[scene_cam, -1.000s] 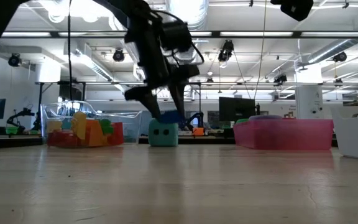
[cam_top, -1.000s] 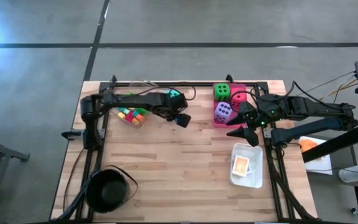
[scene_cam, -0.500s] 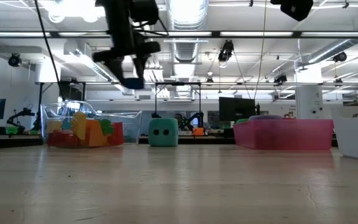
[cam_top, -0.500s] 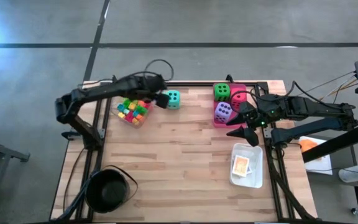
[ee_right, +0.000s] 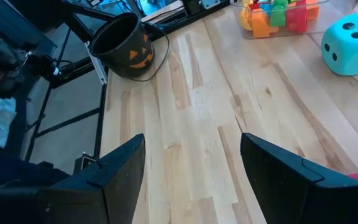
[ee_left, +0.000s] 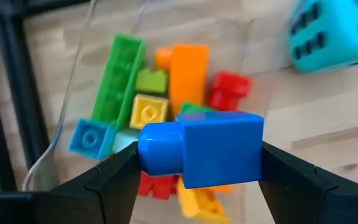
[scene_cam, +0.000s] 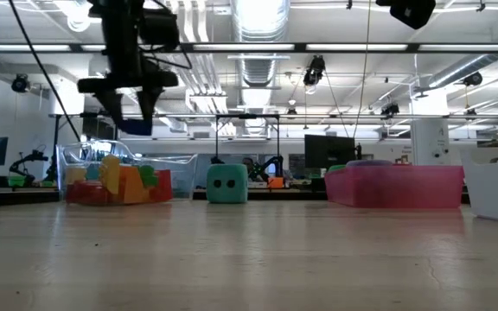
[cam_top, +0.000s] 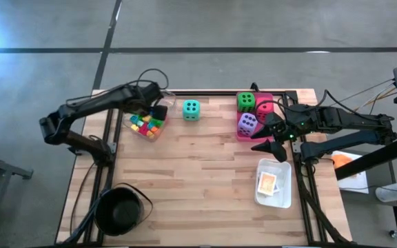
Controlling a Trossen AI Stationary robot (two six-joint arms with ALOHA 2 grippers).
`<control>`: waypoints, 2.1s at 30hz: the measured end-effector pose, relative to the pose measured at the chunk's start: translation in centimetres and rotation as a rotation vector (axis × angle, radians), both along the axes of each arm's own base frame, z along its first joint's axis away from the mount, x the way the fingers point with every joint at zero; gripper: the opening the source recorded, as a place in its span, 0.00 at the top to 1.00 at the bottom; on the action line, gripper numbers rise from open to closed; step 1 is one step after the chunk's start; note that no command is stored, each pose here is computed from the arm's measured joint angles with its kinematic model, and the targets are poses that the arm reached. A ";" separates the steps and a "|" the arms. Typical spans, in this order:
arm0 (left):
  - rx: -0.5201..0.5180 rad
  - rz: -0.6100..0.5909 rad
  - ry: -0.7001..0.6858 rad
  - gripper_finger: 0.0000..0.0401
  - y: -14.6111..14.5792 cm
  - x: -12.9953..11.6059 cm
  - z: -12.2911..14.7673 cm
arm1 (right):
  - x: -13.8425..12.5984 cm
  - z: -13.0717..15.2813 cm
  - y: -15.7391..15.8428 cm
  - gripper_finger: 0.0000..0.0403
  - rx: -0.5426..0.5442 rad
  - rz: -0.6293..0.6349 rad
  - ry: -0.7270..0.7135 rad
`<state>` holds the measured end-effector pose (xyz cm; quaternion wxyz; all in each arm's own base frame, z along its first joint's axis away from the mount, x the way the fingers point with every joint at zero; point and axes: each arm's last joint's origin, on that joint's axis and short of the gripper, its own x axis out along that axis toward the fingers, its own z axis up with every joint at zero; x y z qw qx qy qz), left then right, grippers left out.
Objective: Pick & Place Toys
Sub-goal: Put the blue game piece into the transparent bin
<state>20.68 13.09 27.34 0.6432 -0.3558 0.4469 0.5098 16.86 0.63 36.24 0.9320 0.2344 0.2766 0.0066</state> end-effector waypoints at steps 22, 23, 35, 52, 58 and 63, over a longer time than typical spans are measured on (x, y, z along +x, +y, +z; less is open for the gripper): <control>-0.164 0.194 0.034 0.29 0.1 -3.2 -4.7 | 0.0 0.0 0.0 0.36 0.001 0.000 -0.001; -0.172 0.199 0.035 0.29 0.2 -3.3 -4.9 | 0.0 0.0 0.0 0.36 0.001 0.000 -0.001; -0.206 0.225 0.042 0.29 -0.1 -3.9 -6.7 | 0.0 0.0 0.0 0.36 0.003 -0.002 -0.001; -0.211 0.222 0.024 0.29 -0.1 -3.8 -6.9 | 0.0 0.0 0.0 0.36 0.000 0.000 -0.001; -0.211 0.215 0.025 0.29 -0.1 -3.8 -6.9 | 0.0 0.0 0.0 0.36 0.000 0.000 -0.001; -0.213 0.199 0.016 0.29 0.0 -3.7 -6.7 | 0.0 0.0 0.0 0.36 0.000 0.000 -0.001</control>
